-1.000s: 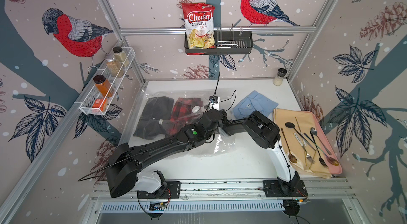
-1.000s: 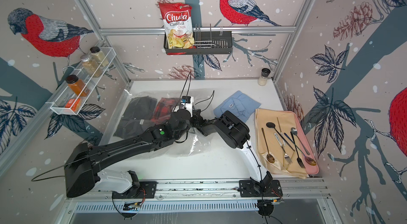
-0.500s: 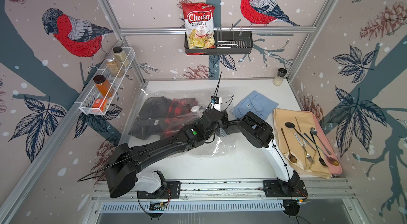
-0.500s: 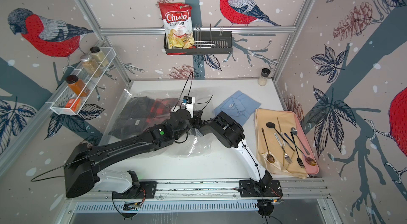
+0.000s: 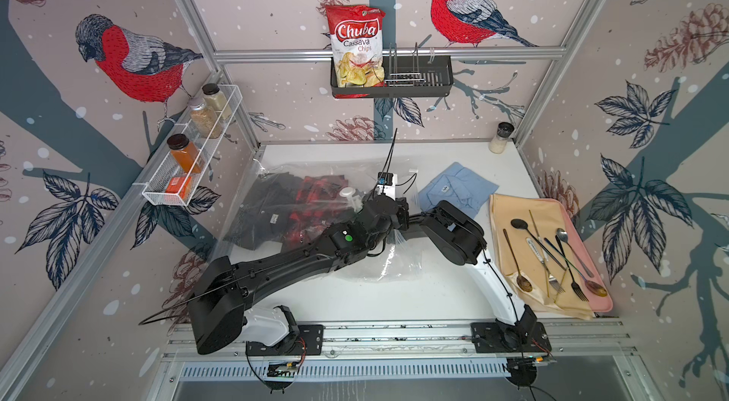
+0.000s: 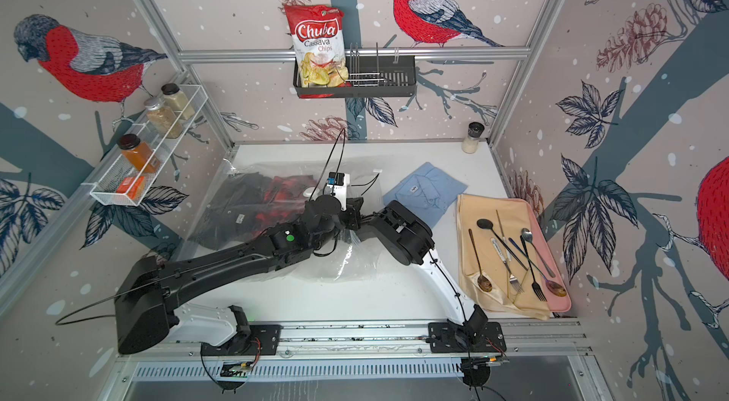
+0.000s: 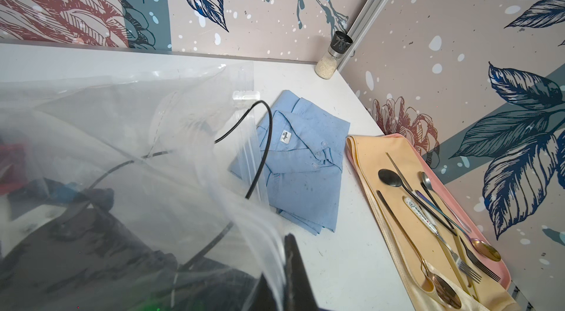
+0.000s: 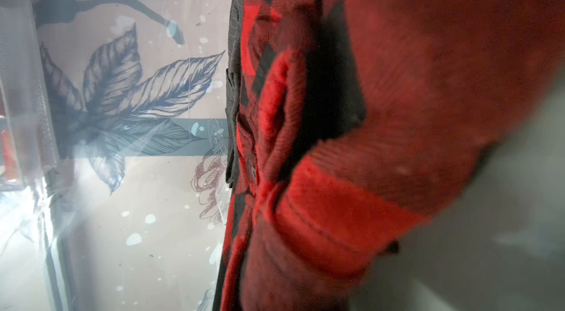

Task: Place the folded shirt into the vacuum bag
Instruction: Place the shirt in the vacuum bag.

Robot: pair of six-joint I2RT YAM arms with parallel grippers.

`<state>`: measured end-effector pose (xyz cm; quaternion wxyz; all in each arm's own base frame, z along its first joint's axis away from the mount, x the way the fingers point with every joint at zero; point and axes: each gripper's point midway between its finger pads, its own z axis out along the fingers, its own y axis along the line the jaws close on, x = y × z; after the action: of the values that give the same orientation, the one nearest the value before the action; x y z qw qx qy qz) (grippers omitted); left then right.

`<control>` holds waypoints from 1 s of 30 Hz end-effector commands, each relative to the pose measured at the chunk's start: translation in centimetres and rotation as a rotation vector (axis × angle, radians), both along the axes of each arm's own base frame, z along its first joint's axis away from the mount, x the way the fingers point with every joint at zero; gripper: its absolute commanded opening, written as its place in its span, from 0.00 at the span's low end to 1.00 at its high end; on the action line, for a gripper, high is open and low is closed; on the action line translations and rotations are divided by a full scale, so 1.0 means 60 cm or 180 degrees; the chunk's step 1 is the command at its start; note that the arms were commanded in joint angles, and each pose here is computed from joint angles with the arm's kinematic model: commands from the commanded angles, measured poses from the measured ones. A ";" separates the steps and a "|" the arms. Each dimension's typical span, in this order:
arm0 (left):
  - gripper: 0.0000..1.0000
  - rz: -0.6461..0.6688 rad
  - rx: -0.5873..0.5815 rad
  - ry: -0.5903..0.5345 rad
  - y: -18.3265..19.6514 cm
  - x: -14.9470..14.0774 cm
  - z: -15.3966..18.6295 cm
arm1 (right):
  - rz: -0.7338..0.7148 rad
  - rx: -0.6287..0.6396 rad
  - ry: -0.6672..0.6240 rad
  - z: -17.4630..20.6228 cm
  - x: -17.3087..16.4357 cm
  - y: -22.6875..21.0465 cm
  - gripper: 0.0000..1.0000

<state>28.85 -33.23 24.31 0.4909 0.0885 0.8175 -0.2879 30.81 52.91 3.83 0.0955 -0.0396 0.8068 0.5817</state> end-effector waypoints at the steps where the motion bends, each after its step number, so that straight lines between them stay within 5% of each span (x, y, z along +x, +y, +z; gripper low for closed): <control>1: 0.00 0.0088 -0.0047 -0.0090 0.002 0.008 0.004 | -0.0066 -0.0145 -0.0119 0.011 0.005 -0.027 0.18; 3: 0.00 0.0123 0.0009 -0.0076 0.005 0.011 -0.005 | -0.0102 -0.0154 -0.0175 0.026 0.005 -0.045 0.31; 9: 0.00 0.0191 0.0086 -0.0052 0.011 0.019 -0.019 | -0.0177 -0.0197 -0.0172 0.045 -0.004 -0.094 0.46; 30: 0.00 0.0382 0.0334 0.0082 0.046 0.028 -0.076 | -0.0650 -0.0346 -0.0093 0.060 -0.039 -0.299 0.60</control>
<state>30.31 -31.22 20.51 0.4926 0.0669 0.8357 -0.2332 28.15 35.85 6.59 0.1461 0.0258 0.8449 0.5140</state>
